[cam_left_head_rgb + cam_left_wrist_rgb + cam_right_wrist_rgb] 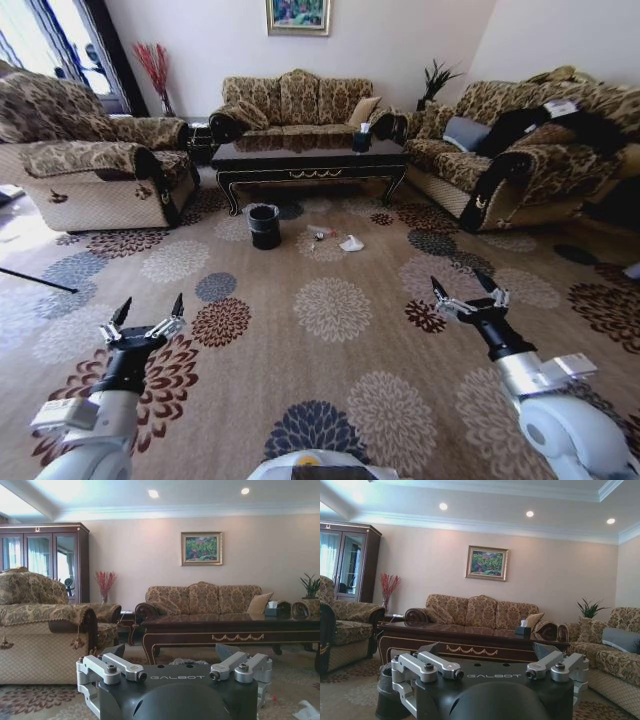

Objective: Move to the front of the table and pick up the trash from the floor, then place it into the trash bin.

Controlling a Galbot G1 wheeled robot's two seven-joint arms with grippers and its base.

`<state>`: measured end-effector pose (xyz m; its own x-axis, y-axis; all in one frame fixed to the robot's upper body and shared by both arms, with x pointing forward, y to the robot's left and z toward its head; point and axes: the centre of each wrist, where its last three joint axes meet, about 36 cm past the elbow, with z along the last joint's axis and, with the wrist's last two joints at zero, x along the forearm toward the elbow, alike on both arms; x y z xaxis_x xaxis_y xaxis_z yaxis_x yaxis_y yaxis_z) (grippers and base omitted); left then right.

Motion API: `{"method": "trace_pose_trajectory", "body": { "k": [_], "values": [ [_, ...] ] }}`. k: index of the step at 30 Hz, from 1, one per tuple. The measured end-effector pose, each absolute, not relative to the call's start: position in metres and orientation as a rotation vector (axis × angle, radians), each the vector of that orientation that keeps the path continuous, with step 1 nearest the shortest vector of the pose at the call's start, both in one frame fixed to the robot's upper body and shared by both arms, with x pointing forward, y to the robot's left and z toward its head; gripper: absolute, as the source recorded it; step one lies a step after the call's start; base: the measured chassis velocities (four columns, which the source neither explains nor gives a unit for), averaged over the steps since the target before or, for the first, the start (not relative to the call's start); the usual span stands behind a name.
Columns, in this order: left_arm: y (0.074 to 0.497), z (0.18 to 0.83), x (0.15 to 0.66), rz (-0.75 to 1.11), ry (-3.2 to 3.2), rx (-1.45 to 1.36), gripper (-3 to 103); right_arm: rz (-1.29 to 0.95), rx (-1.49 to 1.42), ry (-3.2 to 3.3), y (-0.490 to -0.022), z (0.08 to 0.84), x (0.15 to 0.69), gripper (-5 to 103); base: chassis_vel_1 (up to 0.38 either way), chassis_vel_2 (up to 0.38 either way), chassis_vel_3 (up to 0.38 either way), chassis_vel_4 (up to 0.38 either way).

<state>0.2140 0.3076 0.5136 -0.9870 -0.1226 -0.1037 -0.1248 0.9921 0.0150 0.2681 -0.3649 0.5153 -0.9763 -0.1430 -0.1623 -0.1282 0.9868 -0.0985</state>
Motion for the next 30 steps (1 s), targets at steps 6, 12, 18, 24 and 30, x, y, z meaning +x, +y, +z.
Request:
{"method": "trace_pose_trajectory", "body": {
  "k": [6, 12, 18, 24, 30],
  "values": [
    [0.310, 0.508, 0.214, 0.033, 3.035, -0.211, 100, -0.145, -0.188, 2.973, -0.366, 0.512, 0.267, 100, 0.000, 0.000, 0.000, 0.000],
    [0.313, 0.500, 0.216, 0.034, 3.050, -0.232, 100, -0.166, -0.128, 3.006, -0.367, 0.509, 0.267, 100, 0.000, 0.000, 0.000, 0.000],
    [0.309, 0.507, 0.216, 0.001, 3.017, -0.217, 100, -0.163, -0.127, 3.012, -0.367, 0.506, 0.266, 100, 0.000, 0.000, 0.000, 0.000],
    [0.305, 0.527, 0.217, -0.065, 2.974, -0.181, 100, -0.157, -0.130, 3.016, -0.368, 0.503, 0.266, 100, 0.000, 0.000, 0.000, 0.000],
    [0.306, 0.518, 0.219, -0.047, 3.000, -0.196, 100, -0.156, -0.136, 3.011, -0.370, 0.502, 0.267, 100, 0.000, 0.000, 0.000, 0.000]
  ]
}}
